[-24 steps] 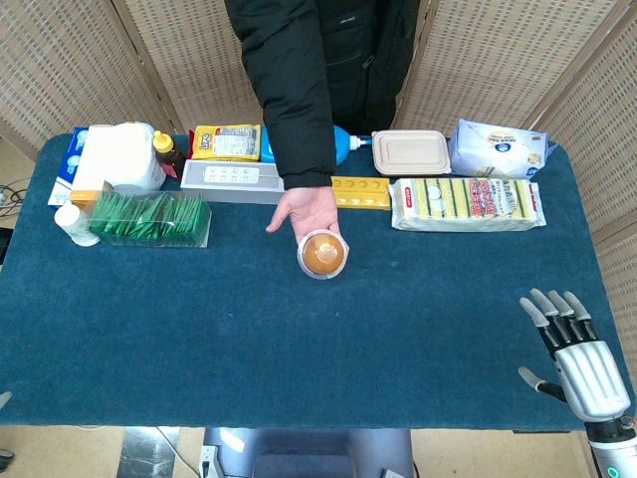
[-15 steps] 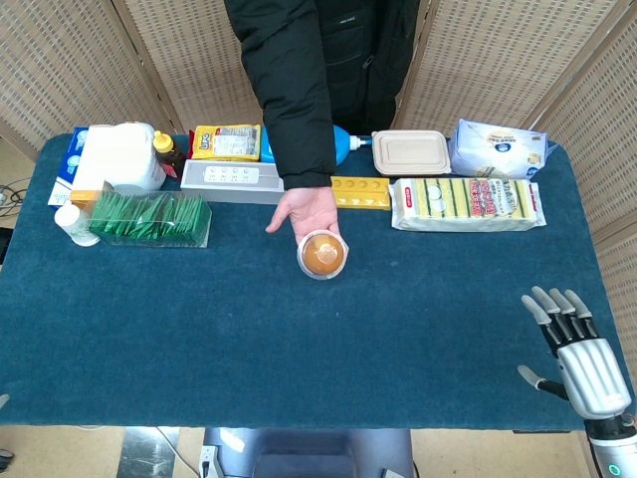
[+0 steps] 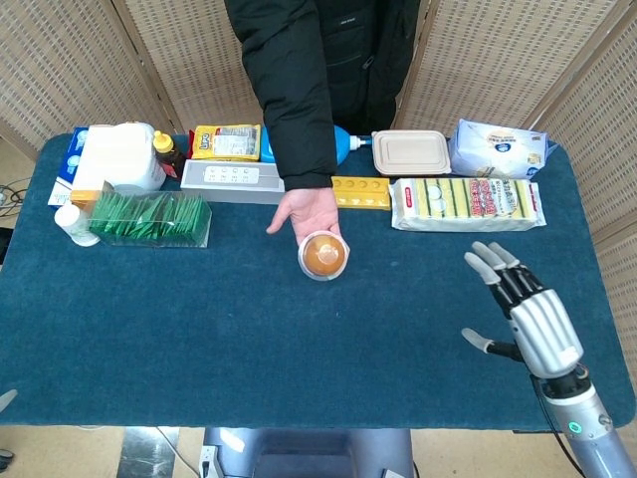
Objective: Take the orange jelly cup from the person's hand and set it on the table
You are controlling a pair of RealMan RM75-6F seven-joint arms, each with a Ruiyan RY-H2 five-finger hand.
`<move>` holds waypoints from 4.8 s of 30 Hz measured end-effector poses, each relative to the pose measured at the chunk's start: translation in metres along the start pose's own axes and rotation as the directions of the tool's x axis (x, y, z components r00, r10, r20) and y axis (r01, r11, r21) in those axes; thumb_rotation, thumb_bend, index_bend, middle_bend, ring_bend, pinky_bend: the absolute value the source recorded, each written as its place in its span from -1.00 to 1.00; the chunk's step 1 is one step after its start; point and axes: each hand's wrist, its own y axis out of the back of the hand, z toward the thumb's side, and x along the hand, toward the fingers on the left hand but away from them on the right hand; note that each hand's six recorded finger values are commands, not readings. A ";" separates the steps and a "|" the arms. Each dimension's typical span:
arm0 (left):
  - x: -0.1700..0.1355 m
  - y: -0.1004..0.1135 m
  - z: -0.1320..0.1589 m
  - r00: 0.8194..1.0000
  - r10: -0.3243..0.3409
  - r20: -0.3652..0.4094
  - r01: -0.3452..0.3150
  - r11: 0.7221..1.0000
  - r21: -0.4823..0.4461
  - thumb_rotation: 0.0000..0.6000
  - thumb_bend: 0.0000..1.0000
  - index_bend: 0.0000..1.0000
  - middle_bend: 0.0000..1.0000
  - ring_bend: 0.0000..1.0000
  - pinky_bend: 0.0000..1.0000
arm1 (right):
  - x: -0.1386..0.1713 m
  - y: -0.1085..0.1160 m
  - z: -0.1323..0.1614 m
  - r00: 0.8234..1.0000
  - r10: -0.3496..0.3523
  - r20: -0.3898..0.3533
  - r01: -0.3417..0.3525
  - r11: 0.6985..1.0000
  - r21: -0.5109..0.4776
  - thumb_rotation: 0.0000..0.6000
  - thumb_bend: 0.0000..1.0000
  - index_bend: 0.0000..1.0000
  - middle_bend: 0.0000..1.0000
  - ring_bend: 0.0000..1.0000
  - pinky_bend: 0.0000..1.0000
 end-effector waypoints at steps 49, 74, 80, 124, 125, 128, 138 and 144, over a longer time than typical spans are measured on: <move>0.006 0.008 -0.014 1.000 -0.014 -0.012 0.014 0.999 -0.045 1.00 -0.85 -1.00 -1.00 -1.00 -0.86 | -0.160 -0.097 0.117 0.974 0.222 0.037 -0.222 0.975 -0.004 1.00 -0.43 -0.42 -0.48 -0.52 -0.26; 0.007 0.009 -0.018 1.000 -0.017 -0.022 0.016 0.999 -0.051 1.00 -0.85 -1.00 -1.00 -1.00 -0.86 | -0.172 -0.098 0.114 0.993 0.104 0.058 -0.106 0.994 0.035 1.00 -0.01 0.03 0.00 0.02 0.38; 0.007 0.010 -0.018 1.000 -0.016 -0.023 0.015 0.998 -0.055 1.00 -0.85 -1.00 -1.00 -1.00 -0.86 | -0.162 -0.078 0.109 0.998 0.058 0.027 -0.059 0.997 0.043 1.00 0.01 0.03 0.00 0.02 0.38; 0.010 0.007 -0.018 0.999 -0.031 -0.028 0.029 0.998 -0.049 1.00 -0.85 -1.00 -1.00 -1.00 -0.86 | -0.119 -0.203 0.093 0.940 0.327 -0.100 -0.289 0.916 0.279 1.00 0.02 -0.10 -0.13 -0.16 0.29; 0.010 0.007 -0.018 0.999 -0.032 -0.027 0.030 0.998 -0.049 1.00 -0.85 -1.00 -1.00 -1.00 -0.86 | -0.118 -0.206 0.089 0.938 0.336 -0.089 -0.299 0.911 0.283 1.00 -0.01 -0.31 -0.28 -0.28 0.24; 0.010 0.006 -0.017 0.999 -0.034 -0.026 0.033 0.998 -0.045 1.00 -0.85 -1.00 -1.00 -1.00 -0.86 | -0.115 -0.212 0.083 0.926 0.371 -0.069 -0.339 0.899 0.278 1.00 -0.08 -0.73 -0.61 -0.51 0.13; 0.009 0.005 -0.016 0.999 -0.036 -0.028 0.035 0.998 -0.043 1.00 -0.85 -1.00 -1.00 -1.00 -0.86 | -0.115 -0.195 0.066 0.924 0.382 -0.035 -0.362 0.898 0.252 1.00 -0.11 -0.84 -0.70 -0.57 0.09; 0.010 0.005 -0.016 0.999 -0.036 -0.025 0.034 0.998 -0.048 1.00 -0.85 -1.00 -1.00 -1.00 -0.86 | -0.107 -0.169 0.050 0.936 0.347 -0.053 -0.319 0.904 0.285 1.00 -0.11 -0.78 -0.68 -0.57 0.09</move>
